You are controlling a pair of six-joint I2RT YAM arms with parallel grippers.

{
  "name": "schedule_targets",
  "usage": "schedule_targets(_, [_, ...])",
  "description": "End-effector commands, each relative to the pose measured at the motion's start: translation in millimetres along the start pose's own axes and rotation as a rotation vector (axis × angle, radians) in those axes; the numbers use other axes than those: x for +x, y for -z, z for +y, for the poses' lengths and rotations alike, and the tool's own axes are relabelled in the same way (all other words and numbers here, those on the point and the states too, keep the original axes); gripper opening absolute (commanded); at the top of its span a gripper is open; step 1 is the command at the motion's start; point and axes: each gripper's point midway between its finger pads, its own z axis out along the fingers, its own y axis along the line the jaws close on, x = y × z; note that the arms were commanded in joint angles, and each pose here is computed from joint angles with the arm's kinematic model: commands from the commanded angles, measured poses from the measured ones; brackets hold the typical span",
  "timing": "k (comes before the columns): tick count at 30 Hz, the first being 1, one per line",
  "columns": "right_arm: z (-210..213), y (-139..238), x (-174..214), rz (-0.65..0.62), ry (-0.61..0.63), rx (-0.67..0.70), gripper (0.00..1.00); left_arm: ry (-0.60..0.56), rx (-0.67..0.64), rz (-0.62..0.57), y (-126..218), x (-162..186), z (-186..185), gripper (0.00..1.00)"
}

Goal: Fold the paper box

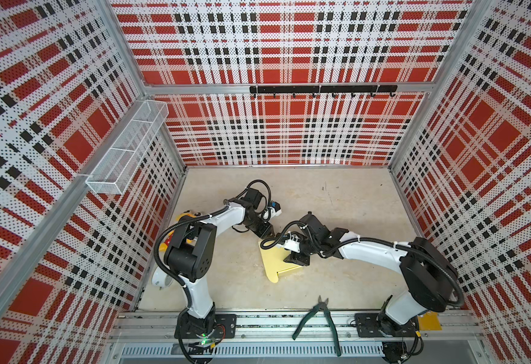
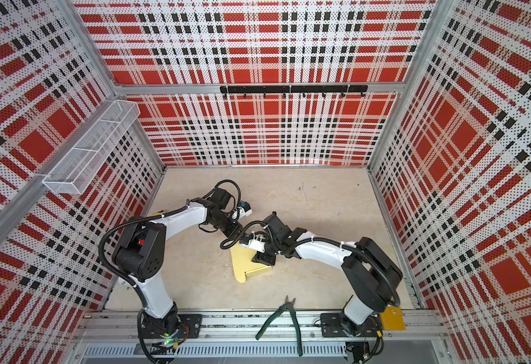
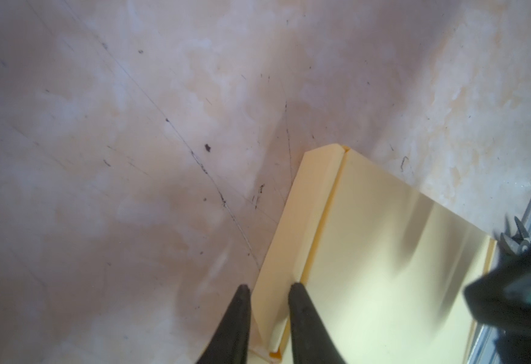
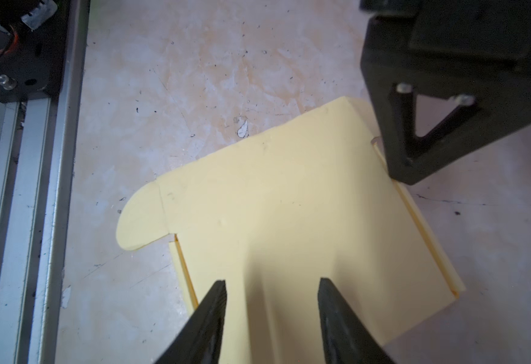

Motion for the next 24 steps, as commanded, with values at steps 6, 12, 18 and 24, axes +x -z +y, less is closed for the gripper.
schedule_targets(6, [-4.3, 44.1, -8.4, -0.028, 0.097, 0.193, 0.65, -0.017, -0.003, 0.035, -4.3, 9.6, -2.6, 0.23])
schedule_targets(12, [18.7, 42.8, 4.0, 0.041, 0.221, 0.282, 0.73, -0.029, -0.012, 0.026, -0.1, 9.1, -3.4, 0.23])
schedule_targets(18, [32.9, 20.6, -1.0, -0.009, 0.173, 0.242, 0.68, -0.030, -0.009, 0.024, 1.0, 8.4, -4.5, 0.23])
schedule_targets(24, [40.3, -16.0, 16.5, 0.096, 0.239, 0.206, 0.69, -0.032, -0.010, 0.031, -1.8, 10.7, -4.9, 0.23])
